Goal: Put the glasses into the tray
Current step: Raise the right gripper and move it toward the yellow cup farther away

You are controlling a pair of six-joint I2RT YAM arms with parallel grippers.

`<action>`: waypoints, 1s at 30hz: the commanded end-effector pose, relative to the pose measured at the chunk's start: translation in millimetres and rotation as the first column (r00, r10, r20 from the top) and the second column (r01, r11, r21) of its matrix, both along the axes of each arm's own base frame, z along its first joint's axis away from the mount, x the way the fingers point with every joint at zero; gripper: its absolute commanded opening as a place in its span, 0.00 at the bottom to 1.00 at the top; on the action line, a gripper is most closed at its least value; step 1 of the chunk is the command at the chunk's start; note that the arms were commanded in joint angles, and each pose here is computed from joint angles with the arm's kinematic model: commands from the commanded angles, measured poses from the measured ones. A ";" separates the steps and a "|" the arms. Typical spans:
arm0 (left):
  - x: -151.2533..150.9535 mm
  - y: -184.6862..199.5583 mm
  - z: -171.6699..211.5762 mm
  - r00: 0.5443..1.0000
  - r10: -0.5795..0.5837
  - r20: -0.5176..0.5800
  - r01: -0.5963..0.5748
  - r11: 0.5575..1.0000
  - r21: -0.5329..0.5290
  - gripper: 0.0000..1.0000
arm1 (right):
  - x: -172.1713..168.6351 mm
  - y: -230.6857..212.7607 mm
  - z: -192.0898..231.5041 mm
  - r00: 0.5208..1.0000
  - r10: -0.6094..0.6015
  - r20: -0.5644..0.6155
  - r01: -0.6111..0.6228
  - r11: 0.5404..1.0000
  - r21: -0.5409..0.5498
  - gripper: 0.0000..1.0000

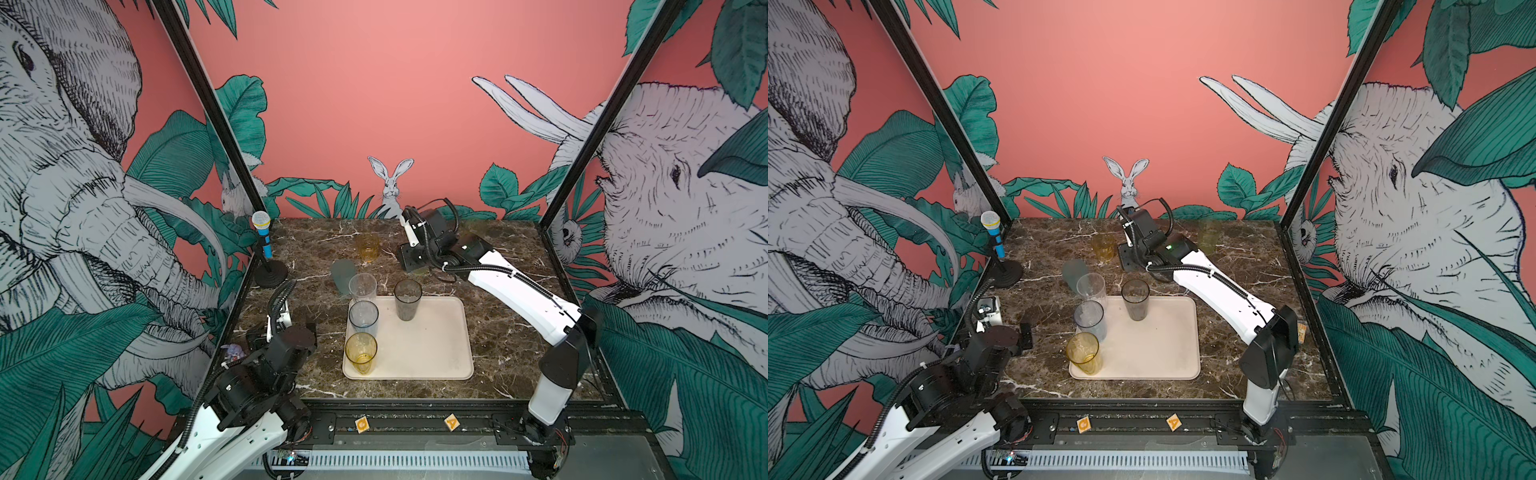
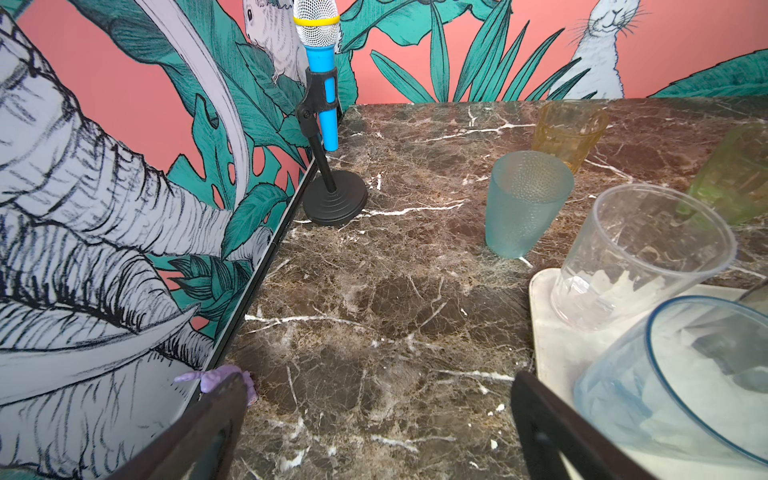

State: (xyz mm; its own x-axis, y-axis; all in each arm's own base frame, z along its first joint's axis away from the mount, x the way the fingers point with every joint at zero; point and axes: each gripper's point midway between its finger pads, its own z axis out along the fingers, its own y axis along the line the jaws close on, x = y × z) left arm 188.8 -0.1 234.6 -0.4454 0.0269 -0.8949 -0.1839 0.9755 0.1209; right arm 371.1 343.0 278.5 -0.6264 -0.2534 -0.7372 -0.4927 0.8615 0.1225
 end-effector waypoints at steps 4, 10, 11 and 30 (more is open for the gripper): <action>1.2 1.0 1.4 1.000 0.022 0.013 -0.021 1.000 -0.022 0.99 | 3.4 27.5 -22.0 0.993 0.076 -0.087 -0.077 0.997 -0.013 0.55; 5.1 -5.5 1.4 1.000 0.012 -0.002 -0.012 1.000 -0.028 0.99 | 13.2 49.9 -31.7 0.986 0.106 -0.127 -0.105 0.994 0.013 0.55; 5.9 -6.6 1.8 1.000 0.011 -0.007 -0.011 1.000 -0.026 0.99 | 15.5 54.1 -34.8 0.985 0.110 -0.135 -0.109 0.994 0.015 0.55; 18.0 -25.7 -1.6 0.997 -0.007 -0.074 0.006 1.000 -0.025 0.99 | 50.8 104.0 -80.6 0.968 0.118 -0.222 -0.104 0.992 0.078 0.56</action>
